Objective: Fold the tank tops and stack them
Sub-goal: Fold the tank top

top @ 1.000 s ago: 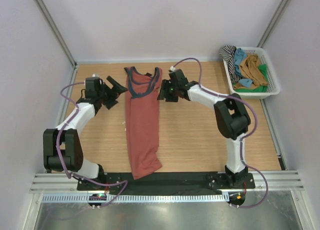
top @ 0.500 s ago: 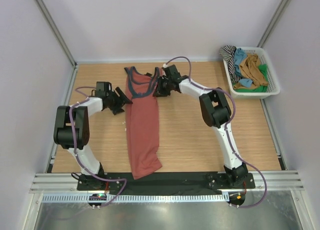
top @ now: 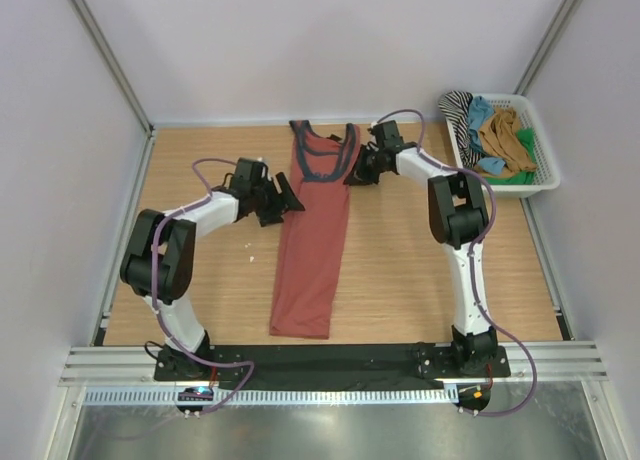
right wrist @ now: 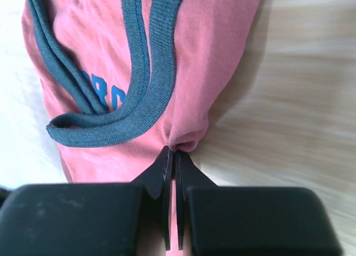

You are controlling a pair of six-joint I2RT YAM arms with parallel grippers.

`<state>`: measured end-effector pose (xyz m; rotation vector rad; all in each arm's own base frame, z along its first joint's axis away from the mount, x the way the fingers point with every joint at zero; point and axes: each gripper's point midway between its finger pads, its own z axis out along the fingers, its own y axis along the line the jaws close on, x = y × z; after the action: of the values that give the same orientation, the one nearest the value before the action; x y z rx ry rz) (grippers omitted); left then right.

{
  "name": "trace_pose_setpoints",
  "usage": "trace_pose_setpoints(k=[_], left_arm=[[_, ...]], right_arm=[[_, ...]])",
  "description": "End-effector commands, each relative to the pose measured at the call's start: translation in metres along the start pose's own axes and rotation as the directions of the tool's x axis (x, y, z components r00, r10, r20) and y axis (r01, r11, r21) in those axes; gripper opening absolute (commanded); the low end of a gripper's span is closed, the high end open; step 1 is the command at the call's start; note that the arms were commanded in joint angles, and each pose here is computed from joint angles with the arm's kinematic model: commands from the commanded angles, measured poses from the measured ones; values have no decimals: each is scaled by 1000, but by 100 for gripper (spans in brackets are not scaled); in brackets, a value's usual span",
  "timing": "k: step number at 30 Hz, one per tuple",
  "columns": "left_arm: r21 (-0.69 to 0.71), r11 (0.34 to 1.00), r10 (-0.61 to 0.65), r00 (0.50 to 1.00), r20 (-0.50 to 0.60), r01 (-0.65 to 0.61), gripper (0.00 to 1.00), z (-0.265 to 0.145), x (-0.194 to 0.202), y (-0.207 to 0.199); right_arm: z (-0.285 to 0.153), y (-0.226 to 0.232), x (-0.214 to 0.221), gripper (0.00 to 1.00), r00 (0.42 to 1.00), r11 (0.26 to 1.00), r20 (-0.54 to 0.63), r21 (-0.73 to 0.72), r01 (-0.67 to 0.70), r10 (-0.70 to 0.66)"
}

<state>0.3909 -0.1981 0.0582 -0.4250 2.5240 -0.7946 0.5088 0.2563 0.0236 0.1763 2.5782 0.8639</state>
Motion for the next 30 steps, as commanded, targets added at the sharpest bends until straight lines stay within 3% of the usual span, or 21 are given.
trace_pose_setpoints(k=[1, 2, 3, 5, 9, 14, 15, 16, 20, 24, 30], left_arm=[[13, 1000, 22, 998, 54, -23, 74, -12, -5, -21], [5, 1000, 20, 999, 51, -20, 75, -12, -1, -19], [2, 1000, 20, 999, 50, -20, 75, -13, 3, -19], [-5, 1000, 28, 998, 55, -27, 77, -18, 14, -19], [0, 998, 55, 996, 63, -55, 79, -36, 37, -21], [-9, 997, 75, 995, 66, -75, 78, -66, 68, -7], [17, 996, 90, 992, 88, -92, 78, -79, 71, -14], [-4, 996, 90, 993, 72, -90, 77, -83, 82, -3], [-12, 994, 111, 991, 80, -110, 77, -106, 108, 5], [-6, 995, 103, 993, 64, -103, 77, -118, 133, 16], [-8, 993, 120, 992, 32, -120, 77, -124, 158, 30]], right_arm=[[-26, -41, -21, 8, 1000, 993, 24, 114, -18, 15], [-23, -48, -25, 15, 999, 993, 22, 112, -34, 32], [-23, -48, -28, 38, 999, 995, 14, 91, -42, 41], [-20, -52, -34, 53, 999, 995, -2, 94, -43, 43], [-36, -37, -37, 64, 999, 997, 23, 73, -36, 34], [-68, -34, 18, 66, 1000, 993, 12, 118, -7, 5], [-92, -10, 20, 66, 998, 996, 55, 85, 34, -39], [-92, -25, 50, 66, 999, 993, 25, 117, 24, -28], [-122, -10, 115, 63, 997, 990, 13, 123, 68, -71], [-130, 0, 192, 62, 995, 988, -47, 120, 95, -90], [-132, 19, 257, 62, 994, 993, -60, 69, 97, -93]])
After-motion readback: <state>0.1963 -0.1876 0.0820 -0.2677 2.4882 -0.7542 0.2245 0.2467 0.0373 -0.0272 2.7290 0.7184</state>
